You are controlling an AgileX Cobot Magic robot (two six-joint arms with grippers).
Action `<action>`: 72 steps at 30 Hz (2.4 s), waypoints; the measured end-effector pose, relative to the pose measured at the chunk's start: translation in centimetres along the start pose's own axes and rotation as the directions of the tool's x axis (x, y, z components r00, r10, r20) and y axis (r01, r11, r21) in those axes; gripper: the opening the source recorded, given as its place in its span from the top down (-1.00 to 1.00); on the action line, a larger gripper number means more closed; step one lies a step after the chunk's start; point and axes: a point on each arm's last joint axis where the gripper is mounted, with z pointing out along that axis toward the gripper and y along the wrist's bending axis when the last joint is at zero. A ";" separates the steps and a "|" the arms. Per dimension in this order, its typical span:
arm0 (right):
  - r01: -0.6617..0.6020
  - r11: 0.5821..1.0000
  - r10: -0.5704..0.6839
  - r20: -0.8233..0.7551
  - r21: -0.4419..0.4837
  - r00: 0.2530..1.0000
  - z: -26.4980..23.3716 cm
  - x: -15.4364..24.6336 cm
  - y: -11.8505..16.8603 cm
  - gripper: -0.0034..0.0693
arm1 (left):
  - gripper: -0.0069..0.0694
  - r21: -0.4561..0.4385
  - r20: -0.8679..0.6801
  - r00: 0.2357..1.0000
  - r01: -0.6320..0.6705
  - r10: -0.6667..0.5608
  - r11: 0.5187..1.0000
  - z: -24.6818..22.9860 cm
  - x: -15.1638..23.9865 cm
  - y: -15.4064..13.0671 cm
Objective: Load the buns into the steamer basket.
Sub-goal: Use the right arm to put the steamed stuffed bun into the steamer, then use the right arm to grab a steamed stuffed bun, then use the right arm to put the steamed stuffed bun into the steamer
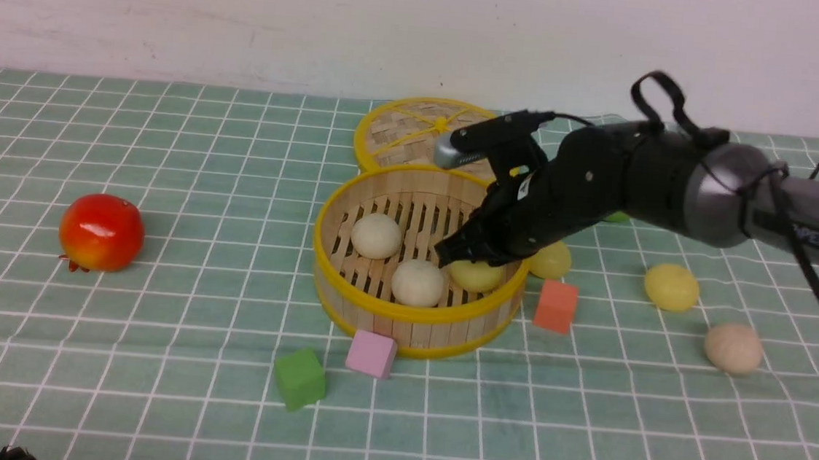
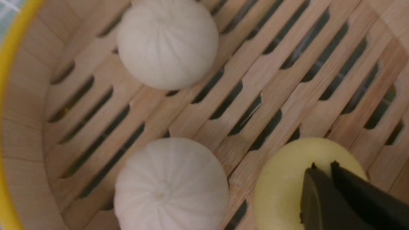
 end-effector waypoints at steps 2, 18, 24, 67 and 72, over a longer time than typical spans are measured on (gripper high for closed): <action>0.001 1.000 -0.001 0.001 0.001 1.000 0.1 0.0 0.0 0.80 | 0.72 0.000 0.000 1.000 0.000 0.000 1.000 0.0 0.0 0.0; 0.090 0.995 -0.092 0.049 0.033 0.995 -10.1 -2.9 0.3 -0.59 | 0.69 0.000 0.000 1.000 0.000 0.000 1.000 0.0 0.0 0.0; -0.046 0.977 0.060 -0.063 0.207 0.996 -13.6 0.6 -5.2 -0.36 | 0.67 0.000 0.000 1.000 0.000 0.000 1.000 0.0 0.0 0.0; -0.383 0.866 0.440 -0.124 0.322 0.889 -9.4 9.1 -16.0 0.89 | 0.57 0.000 0.000 1.000 0.000 0.000 1.000 0.0 0.0 0.0; -0.339 0.923 0.349 -0.027 0.182 0.937 -13.0 4.2 -12.0 0.89 | 0.55 0.000 0.000 1.000 0.000 0.000 1.000 0.0 0.0 0.0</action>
